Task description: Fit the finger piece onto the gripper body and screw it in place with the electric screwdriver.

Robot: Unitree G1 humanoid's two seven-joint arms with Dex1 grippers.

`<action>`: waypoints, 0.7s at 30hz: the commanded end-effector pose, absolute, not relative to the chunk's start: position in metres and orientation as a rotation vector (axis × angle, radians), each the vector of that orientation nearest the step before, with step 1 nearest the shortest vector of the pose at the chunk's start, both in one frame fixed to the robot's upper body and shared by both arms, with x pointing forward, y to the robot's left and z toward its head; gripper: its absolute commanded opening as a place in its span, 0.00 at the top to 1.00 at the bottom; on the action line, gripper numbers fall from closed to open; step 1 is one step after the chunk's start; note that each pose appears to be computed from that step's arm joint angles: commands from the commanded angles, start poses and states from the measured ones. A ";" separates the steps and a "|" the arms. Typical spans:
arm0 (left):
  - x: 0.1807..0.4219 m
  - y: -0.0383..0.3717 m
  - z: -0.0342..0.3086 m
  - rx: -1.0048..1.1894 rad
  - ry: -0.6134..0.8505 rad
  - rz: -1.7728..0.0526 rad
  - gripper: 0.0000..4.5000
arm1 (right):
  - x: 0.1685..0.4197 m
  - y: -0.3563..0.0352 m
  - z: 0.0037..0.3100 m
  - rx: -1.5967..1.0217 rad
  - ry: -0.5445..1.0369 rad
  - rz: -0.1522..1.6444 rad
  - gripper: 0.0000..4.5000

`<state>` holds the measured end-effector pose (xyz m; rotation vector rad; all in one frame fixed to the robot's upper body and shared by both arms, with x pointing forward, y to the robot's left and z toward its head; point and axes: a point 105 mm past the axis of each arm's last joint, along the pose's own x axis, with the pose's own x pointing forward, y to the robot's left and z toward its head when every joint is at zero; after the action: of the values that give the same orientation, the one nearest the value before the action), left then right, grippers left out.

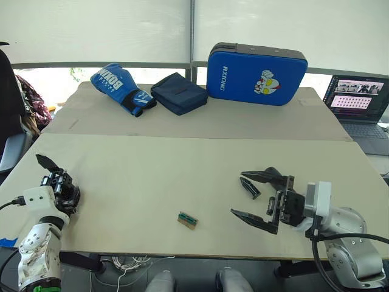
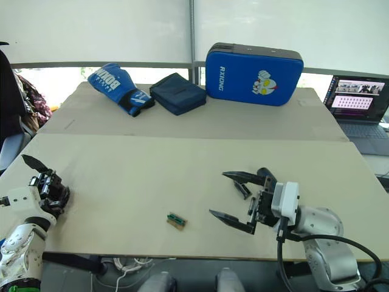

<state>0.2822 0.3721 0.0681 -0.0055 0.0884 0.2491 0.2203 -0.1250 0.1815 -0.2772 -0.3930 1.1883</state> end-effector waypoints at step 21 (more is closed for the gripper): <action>0.320 0.133 0.104 0.201 -0.064 -0.682 0.49 | 0.205 -0.150 0.184 -0.354 -0.352 1.087 0.00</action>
<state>0.3136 0.1410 0.0829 0.1465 0.0385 -0.6831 0.2093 -0.1534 0.1729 -0.3291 -0.2999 1.0901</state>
